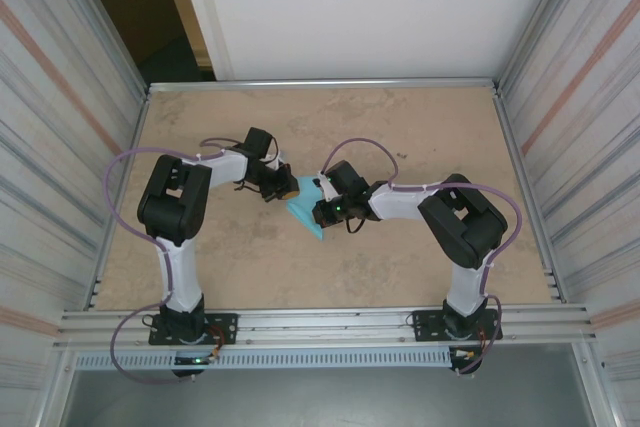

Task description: Fold a paper plane with a square sheet of paper (pick it up from the middle)

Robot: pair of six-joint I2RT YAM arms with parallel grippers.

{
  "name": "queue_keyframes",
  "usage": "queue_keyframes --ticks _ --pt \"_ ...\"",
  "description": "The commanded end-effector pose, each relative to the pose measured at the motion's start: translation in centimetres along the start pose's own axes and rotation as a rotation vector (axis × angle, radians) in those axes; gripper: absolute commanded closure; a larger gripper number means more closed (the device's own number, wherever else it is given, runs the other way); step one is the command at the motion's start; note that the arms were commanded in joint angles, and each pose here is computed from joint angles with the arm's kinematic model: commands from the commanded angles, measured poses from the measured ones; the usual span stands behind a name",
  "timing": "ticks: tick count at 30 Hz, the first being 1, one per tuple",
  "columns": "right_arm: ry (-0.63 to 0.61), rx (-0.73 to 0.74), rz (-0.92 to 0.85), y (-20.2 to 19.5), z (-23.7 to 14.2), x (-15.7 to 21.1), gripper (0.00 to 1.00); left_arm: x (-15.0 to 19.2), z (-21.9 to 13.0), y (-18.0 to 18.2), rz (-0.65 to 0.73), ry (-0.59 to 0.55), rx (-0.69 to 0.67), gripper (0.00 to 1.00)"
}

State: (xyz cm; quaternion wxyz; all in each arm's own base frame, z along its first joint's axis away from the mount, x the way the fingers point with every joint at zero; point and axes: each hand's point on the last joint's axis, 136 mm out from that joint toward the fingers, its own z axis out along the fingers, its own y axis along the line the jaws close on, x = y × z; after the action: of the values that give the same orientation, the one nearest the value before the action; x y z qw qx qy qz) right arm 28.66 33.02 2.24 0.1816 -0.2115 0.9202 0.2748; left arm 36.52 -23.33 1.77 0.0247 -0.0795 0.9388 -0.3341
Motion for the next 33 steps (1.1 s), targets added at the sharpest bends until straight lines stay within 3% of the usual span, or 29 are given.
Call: queue_keyframes --ticks 1,12,33 --pt "0.009 0.025 0.018 -0.7 0.0 0.1 0.97 2.0 1.7 3.2 -0.052 0.076 -0.095 0.93" --pt "0.009 -0.033 0.007 0.3 0.2 -0.1 0.97 2.0 1.8 2.9 -0.046 0.078 -0.084 0.93" --pt "0.038 0.006 0.027 -0.8 0.9 0.6 0.97 1.8 1.3 1.8 -0.034 0.074 -0.052 0.93"
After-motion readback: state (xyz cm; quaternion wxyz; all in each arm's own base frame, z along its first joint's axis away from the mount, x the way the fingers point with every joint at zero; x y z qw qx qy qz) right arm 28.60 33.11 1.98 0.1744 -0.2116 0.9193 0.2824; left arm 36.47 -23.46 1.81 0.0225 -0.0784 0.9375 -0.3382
